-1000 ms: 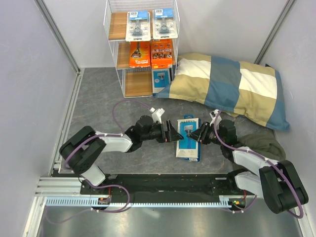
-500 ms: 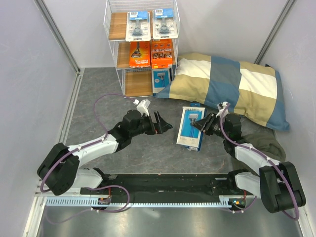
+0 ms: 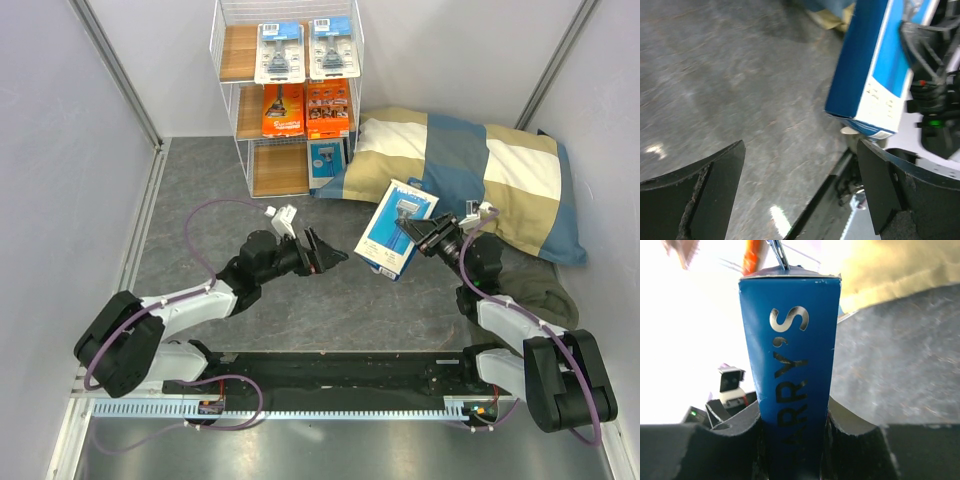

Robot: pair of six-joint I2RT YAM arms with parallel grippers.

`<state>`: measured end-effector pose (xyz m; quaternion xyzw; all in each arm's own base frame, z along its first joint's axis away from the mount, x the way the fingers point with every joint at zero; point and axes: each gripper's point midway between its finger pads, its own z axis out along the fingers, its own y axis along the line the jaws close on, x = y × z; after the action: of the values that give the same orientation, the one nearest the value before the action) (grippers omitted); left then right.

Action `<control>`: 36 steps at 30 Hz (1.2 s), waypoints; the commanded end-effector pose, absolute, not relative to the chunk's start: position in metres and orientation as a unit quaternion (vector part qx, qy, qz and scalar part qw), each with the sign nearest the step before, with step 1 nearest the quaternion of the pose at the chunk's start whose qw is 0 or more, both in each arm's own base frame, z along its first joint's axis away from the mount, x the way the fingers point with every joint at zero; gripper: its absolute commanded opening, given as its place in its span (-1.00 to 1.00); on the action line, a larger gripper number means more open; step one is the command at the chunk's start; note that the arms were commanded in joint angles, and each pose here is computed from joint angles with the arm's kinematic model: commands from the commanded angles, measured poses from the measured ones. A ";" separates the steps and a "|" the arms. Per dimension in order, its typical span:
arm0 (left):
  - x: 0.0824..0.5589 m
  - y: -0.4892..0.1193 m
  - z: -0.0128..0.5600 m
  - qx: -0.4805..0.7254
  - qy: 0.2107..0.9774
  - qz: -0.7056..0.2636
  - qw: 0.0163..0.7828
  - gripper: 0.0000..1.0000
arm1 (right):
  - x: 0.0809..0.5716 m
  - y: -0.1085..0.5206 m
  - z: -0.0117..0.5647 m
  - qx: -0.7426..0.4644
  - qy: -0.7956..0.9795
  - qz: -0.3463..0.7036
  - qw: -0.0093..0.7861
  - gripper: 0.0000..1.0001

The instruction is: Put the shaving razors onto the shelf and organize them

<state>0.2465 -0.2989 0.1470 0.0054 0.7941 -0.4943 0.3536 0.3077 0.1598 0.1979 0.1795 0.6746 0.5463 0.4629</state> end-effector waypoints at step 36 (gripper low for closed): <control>0.222 -0.409 0.246 0.080 0.632 -0.714 0.291 -0.38 | 0.309 0.158 0.269 0.170 0.570 0.628 0.502 -0.39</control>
<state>0.2283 -0.4025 0.2110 0.0573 0.6754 -0.6801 0.2793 0.3115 0.1564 0.2390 0.2087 0.5983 0.6115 0.4740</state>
